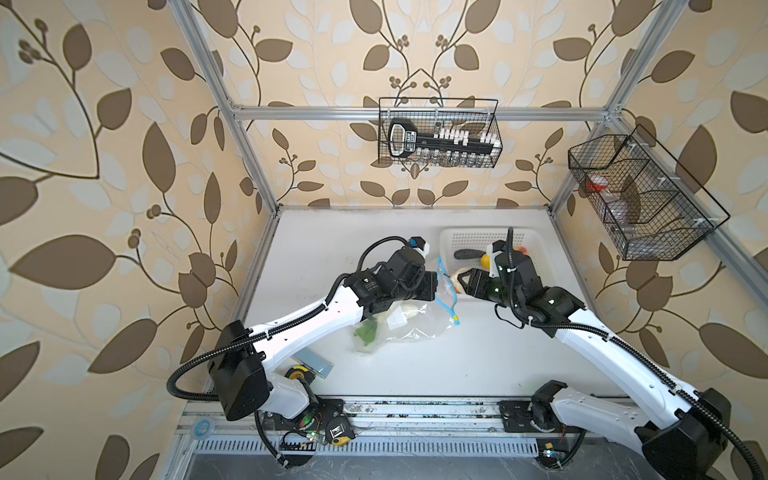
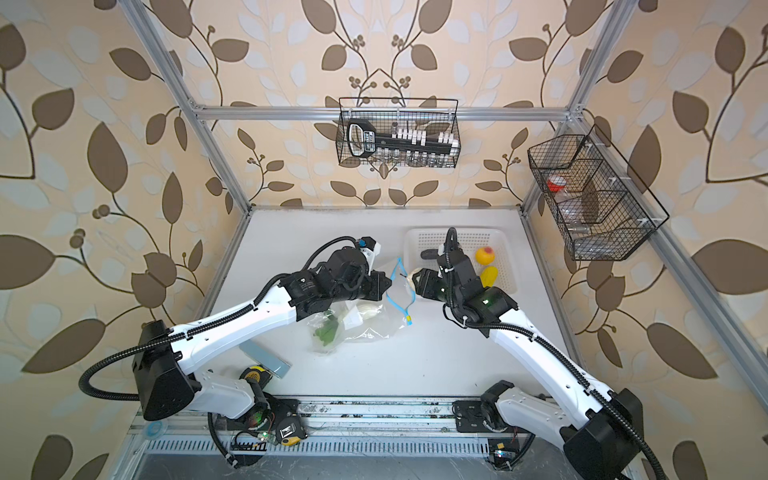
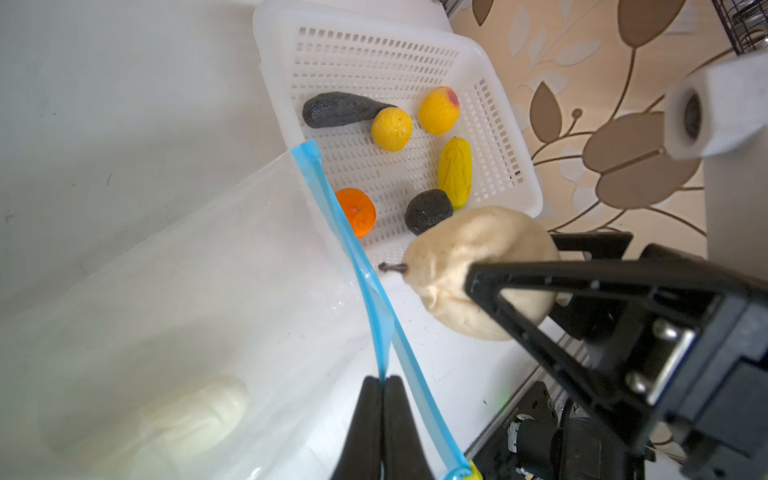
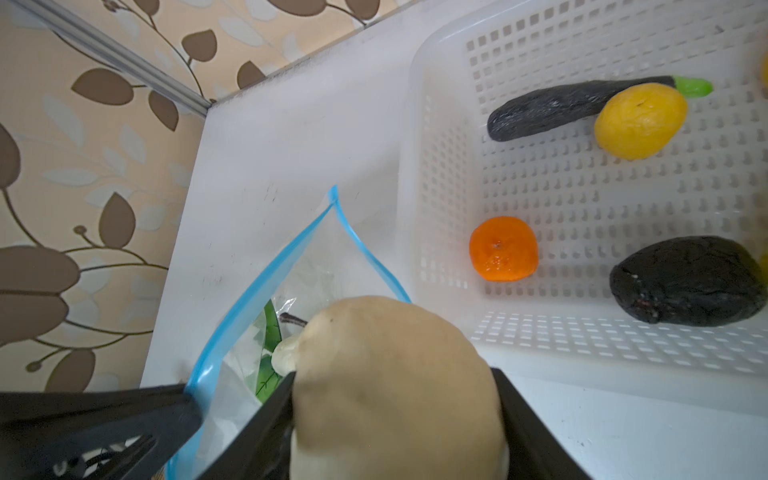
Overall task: Place the food in the zip-top bag and seal the zipper
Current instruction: 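Lift the pale pear with the right gripper and carry it to the bag opening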
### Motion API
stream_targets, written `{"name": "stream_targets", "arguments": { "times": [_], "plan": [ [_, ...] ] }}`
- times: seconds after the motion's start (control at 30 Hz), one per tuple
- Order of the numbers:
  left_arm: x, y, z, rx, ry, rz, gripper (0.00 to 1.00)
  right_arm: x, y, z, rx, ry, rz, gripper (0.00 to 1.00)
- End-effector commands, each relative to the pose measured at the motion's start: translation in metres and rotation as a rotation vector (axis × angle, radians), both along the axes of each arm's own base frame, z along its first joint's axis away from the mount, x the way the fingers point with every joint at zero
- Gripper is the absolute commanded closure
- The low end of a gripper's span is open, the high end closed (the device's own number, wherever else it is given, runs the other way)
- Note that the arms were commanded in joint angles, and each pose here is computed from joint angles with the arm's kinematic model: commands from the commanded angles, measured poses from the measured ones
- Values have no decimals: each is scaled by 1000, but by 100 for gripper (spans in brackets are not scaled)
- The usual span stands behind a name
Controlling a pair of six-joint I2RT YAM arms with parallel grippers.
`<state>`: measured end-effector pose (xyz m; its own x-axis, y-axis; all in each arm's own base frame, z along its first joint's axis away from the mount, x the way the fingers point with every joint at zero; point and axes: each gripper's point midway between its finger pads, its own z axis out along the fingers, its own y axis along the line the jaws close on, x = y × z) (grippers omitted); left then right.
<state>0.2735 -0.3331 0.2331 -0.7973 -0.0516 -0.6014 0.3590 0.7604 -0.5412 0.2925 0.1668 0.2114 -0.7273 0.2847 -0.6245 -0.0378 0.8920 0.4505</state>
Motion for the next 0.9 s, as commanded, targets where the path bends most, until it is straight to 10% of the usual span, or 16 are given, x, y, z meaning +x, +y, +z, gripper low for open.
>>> {"name": "stream_targets", "arguments": {
  "times": [0.0,0.87],
  "plan": [
    [7,-6,26,-65,-40,2,100,0,8,4,-8,1,-1,41],
    [6,-4,29,-82,-49,8,100,8,44,-18,-8,34,30,41]
  ]
}}
